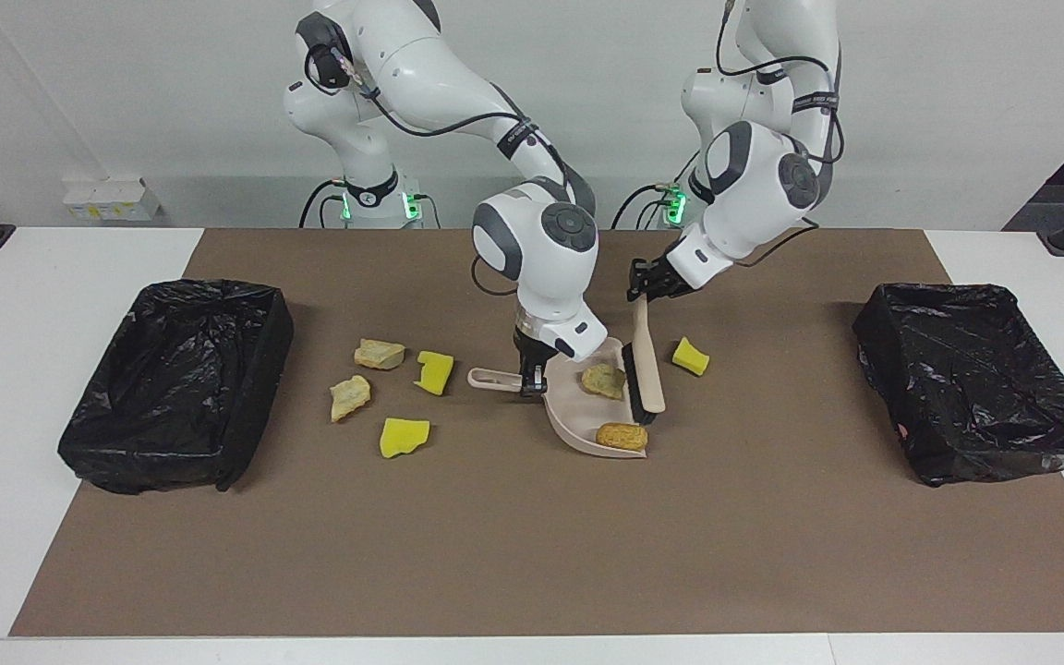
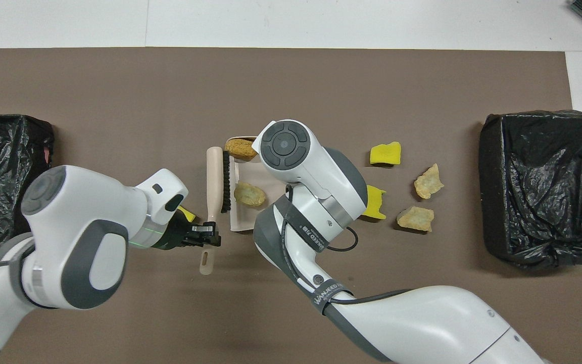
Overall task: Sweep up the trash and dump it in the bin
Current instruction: 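Sweep the potato, bread and sponge into the dustpan with the left gripper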
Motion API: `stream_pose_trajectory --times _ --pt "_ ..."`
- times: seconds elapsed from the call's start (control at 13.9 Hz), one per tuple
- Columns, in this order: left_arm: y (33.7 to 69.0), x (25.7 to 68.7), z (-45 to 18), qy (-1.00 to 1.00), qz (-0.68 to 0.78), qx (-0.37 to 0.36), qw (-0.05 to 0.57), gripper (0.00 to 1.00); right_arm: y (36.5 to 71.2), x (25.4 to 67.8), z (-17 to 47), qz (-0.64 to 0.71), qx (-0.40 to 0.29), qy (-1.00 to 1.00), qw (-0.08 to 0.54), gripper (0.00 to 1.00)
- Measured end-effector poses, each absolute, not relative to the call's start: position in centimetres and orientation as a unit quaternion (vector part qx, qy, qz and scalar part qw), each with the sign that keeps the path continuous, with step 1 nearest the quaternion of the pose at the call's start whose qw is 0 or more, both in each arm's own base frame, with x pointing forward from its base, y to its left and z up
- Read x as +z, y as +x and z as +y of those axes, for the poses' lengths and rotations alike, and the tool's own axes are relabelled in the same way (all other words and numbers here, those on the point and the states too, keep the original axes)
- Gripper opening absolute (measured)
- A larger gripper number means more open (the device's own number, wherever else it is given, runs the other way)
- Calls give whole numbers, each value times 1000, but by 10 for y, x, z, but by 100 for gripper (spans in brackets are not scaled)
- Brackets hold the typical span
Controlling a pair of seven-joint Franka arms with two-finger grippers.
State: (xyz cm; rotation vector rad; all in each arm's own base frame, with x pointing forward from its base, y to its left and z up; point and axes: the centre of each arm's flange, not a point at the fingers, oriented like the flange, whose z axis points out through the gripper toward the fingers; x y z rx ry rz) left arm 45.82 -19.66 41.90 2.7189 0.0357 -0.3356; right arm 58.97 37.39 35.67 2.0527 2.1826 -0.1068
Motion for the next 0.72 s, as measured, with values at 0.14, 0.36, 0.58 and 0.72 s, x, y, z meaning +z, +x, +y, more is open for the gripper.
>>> stream_pose_trajectory --times 0.14,0.36,0.58,0.72 --pt "450 436 -168 978 87 -138 131 27 590 356 374 731 -35 678 71 31" --pt "433 433 -159 966 198 -150 75 27 591 355 375 733 -32 675 72 31" --pt "405 406 -149 956 229 -175 55 27 592 354 376 741 -28 667 72 31" --pt "395 391 -152 957 231 -170 52 27 591 354 376 742 -28 666 72 31"
